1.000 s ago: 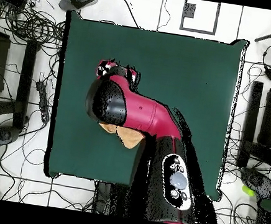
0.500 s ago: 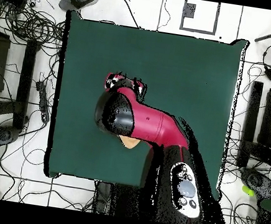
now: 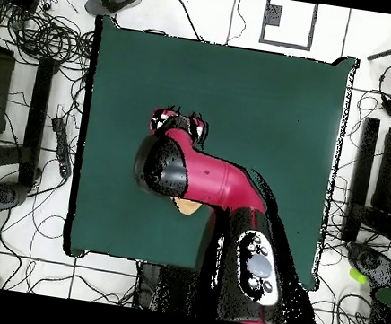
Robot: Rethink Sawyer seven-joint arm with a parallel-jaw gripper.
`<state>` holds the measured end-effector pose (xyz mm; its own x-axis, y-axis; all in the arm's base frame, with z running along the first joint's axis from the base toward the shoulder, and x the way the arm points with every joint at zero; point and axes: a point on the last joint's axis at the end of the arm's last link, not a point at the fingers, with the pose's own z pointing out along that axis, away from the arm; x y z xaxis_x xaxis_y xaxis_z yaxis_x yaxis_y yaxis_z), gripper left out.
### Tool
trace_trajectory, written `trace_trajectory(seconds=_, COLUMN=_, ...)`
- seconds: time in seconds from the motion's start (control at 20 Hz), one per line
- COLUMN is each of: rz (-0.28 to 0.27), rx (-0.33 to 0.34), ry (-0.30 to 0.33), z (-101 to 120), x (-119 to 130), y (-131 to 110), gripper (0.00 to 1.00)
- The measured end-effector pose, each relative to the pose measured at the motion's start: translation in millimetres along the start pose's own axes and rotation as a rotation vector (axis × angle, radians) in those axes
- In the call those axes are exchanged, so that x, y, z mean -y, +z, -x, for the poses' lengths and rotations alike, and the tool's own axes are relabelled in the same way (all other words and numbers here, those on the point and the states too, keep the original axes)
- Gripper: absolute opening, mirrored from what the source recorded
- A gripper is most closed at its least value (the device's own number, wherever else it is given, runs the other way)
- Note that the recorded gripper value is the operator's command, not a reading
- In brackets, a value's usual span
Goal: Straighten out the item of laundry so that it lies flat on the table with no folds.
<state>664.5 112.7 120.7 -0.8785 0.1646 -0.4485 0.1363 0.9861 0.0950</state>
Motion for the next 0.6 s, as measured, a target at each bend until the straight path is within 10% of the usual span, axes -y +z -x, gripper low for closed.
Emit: trace_trajectory(seconds=0.6, rz=-0.010, rx=0.005, ry=0.004, z=-20.5, x=-67.3, y=24.2, gripper=1.00)
